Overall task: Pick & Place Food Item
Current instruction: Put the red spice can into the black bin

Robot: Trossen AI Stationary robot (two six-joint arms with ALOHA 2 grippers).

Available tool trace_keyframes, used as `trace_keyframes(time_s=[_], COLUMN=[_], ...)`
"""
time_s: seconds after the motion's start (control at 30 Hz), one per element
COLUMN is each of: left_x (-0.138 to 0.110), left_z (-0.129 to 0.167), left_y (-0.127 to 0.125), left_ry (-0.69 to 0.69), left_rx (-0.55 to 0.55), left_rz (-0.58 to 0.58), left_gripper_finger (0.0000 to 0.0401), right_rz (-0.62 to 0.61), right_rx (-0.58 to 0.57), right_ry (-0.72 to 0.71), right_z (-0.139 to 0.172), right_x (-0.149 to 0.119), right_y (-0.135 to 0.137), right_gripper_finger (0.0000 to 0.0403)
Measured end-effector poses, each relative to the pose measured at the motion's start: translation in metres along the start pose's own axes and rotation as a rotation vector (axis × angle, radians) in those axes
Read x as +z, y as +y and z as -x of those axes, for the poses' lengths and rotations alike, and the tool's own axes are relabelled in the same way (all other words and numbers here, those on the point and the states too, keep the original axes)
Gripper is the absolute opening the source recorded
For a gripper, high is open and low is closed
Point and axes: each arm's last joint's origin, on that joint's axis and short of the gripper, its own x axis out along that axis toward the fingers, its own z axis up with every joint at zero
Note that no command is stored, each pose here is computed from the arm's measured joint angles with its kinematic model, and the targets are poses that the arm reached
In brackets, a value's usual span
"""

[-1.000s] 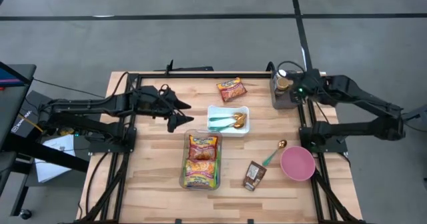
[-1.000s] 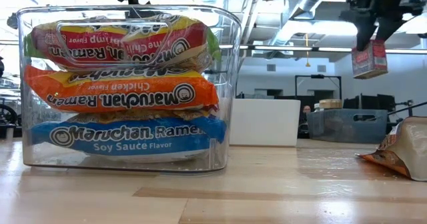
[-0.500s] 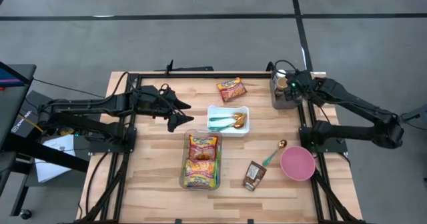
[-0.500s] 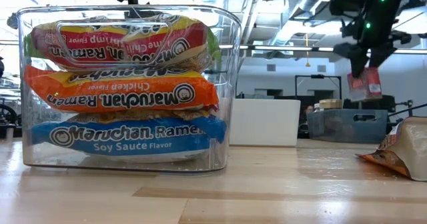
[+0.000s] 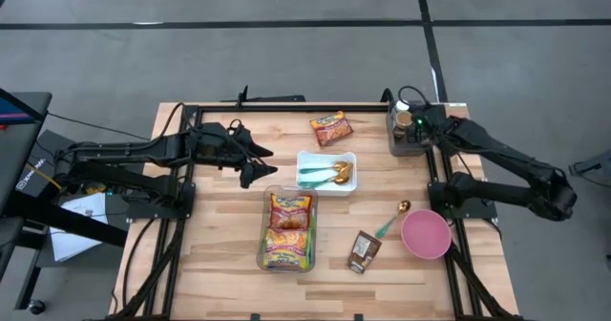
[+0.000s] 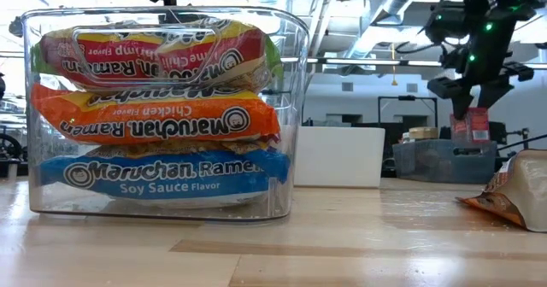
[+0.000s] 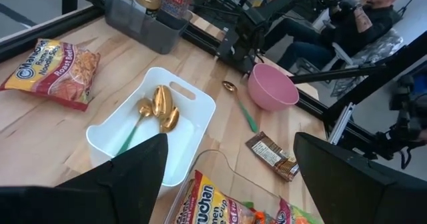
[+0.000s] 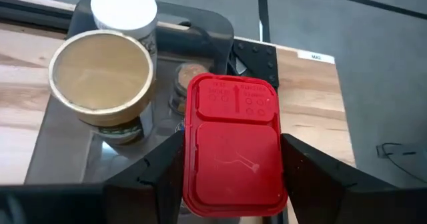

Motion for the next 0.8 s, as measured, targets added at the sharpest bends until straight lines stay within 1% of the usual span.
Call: trace_keyframes(time_s=[0.23,0.4,0.8], left_x=[0.000,0.000,0.000], left_z=[0.000,0.000,0.000], left_y=[0.000,0.000,0.000], left_ry=[0.000,0.000,-0.001], left_rx=[0.000,0.000,0.002], left_rz=[0.024,0.035,0.041], left_gripper_finger=[0.0319,0.0319,0.0319], right_rz=[-0.020,-0.034,-0.002], right_rx=[-0.003,-0.022,-0.044], right_ry=[-0.020,-0.029,0.012], right_z=[-0.011,-0.015,-0.030], right_x=[-0.007,-0.007,-0.006], right_y=[0.003,0.005,0.018], right_gripper_finger=[0.0200,0.0200,0.0201])
